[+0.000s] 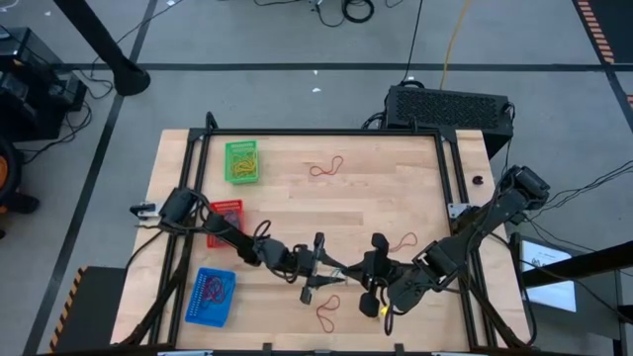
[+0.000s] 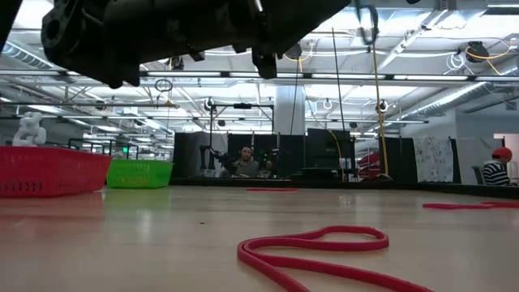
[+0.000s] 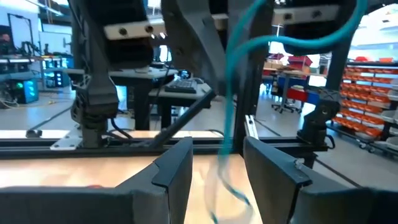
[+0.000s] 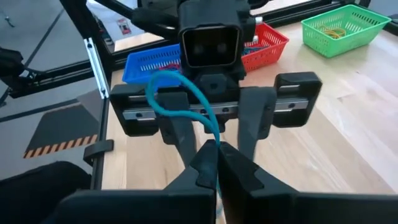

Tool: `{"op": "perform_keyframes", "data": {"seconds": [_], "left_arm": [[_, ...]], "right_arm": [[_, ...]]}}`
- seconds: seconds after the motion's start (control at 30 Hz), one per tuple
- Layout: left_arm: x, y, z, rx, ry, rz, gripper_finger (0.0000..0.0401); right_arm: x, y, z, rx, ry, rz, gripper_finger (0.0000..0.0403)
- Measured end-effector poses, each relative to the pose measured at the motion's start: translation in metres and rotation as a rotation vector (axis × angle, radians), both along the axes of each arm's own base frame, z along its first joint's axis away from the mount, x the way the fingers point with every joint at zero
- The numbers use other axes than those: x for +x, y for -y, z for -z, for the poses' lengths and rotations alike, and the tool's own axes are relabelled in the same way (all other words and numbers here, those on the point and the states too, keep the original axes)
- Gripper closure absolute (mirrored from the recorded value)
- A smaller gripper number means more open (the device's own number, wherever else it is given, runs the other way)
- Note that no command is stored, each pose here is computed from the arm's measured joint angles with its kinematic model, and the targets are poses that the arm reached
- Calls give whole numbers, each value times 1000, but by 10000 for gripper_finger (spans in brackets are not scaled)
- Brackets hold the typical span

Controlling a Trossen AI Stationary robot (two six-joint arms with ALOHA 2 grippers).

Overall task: Sort rubber bands into baskets
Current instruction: Put the blue rubber band into the red bin

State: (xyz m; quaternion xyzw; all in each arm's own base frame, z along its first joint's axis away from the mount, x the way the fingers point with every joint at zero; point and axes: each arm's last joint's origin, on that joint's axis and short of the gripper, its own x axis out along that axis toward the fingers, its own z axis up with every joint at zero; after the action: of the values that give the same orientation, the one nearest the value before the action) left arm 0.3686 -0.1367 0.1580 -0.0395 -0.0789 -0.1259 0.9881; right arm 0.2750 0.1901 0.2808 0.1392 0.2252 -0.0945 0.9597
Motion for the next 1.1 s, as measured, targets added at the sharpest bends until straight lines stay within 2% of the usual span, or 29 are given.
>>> {"op": "perform_keyframes", "data": {"seconds": [0.37, 0.47, 0.57, 0.67, 0.8, 0.93, 1.1], "left_arm": [[9, -4, -10, 10, 41, 1, 260], [9, -3, -9, 15, 34, 8, 301], [9, -3, -8, 18, 24, 10, 372], [9, -3, -8, 19, 20, 11, 389], [9, -2, -11, -1, -2, 17, 396], [4, -4, -22, -3, -66, 21, 397], [-18, -12, -52, 95, -327, -3, 398]], "right_arm": [[0, 2, 0, -27, 0, 21, 402], [0, 2, 0, -47, -3, 10, 402], [0, 2, 1, -66, -8, -4, 402], [0, 2, 0, -90, -11, -18, 395], [1, 2, 0, -134, -12, -41, 364], [0, 3, -4, -188, -8, -65, 314], [-9, 10, -16, -275, -10, -118, 257]]}}
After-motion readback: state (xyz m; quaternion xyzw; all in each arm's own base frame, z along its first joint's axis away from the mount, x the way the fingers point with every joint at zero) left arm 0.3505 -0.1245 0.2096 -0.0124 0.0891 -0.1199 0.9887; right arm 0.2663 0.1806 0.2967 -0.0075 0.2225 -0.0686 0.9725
